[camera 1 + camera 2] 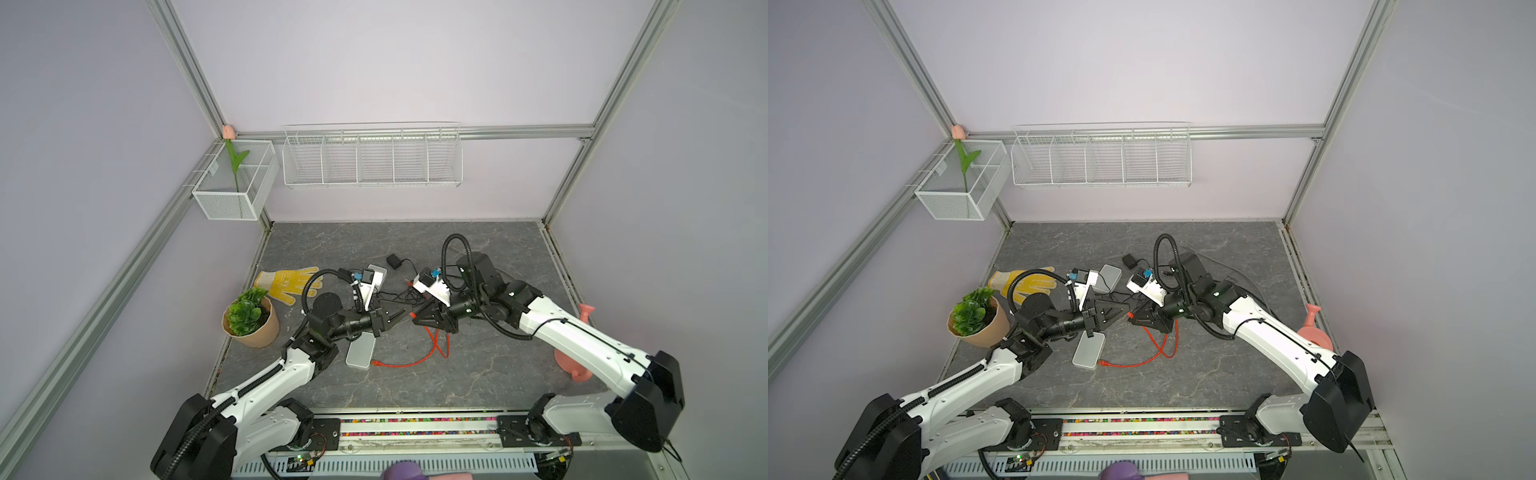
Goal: Insert the plug into the switch port
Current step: 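Push the second red plug into the box port while the left gripper holds it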
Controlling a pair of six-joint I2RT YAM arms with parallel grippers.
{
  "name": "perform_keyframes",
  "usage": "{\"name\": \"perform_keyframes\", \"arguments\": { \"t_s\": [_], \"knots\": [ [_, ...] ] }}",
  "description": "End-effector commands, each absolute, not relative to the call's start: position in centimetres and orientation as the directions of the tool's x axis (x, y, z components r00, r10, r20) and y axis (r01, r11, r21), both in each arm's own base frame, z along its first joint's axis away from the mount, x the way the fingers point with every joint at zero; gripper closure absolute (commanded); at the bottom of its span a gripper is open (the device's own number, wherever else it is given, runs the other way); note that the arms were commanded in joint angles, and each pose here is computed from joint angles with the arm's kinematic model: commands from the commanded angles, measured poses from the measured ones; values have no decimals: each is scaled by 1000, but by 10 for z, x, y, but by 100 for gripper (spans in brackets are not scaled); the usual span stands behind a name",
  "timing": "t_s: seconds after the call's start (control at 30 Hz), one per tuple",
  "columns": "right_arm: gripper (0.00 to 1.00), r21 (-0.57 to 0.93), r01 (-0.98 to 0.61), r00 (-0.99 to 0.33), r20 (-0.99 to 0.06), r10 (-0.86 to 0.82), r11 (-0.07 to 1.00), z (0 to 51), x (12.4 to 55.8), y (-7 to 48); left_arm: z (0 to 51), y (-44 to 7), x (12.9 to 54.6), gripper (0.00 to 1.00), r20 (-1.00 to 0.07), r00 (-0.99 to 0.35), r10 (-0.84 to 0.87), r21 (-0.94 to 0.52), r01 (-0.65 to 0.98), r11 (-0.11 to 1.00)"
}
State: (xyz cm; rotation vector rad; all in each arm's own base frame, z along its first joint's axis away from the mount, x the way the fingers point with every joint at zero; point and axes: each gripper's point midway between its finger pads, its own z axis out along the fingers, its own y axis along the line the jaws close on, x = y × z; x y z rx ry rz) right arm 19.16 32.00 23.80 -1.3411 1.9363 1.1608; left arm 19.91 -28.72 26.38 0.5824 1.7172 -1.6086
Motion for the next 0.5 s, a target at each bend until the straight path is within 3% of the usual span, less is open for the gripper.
{"name": "perform_keyframes", "arguments": {
  "t_s": [0.0,0.07,0.1,0.13,0.17,0.3,0.47],
  "knots": [
    [91,364,-925,-371,-798,-475,110,237,190,324,263,-286,195,100,-761,-634,-136,-648,753,115],
    [94,361,-923,-378,-795,-475,130,233,194,325,260,-285,196,96,-760,-635,-138,-650,750,127],
    [94,356,-922,-385,-788,-480,154,230,198,324,257,-284,198,71,-753,-644,-137,-658,738,147],
    [93,342,-920,-392,-776,-494,192,224,203,323,253,-281,203,52,-744,-653,-140,-668,721,183],
    [94,316,-917,-398,-757,-518,243,216,210,320,247,-272,212,44,-727,-669,-154,-684,685,252],
    [94,101,-919,-361,-609,-706,382,168,224,306,207,-199,254,38,-653,-685,-323,-702,388,597],
    [93,-10,-932,-321,-439,-839,362,104,222,314,164,-147,255,38,-544,-722,-427,-729,154,667]
  ]
}}
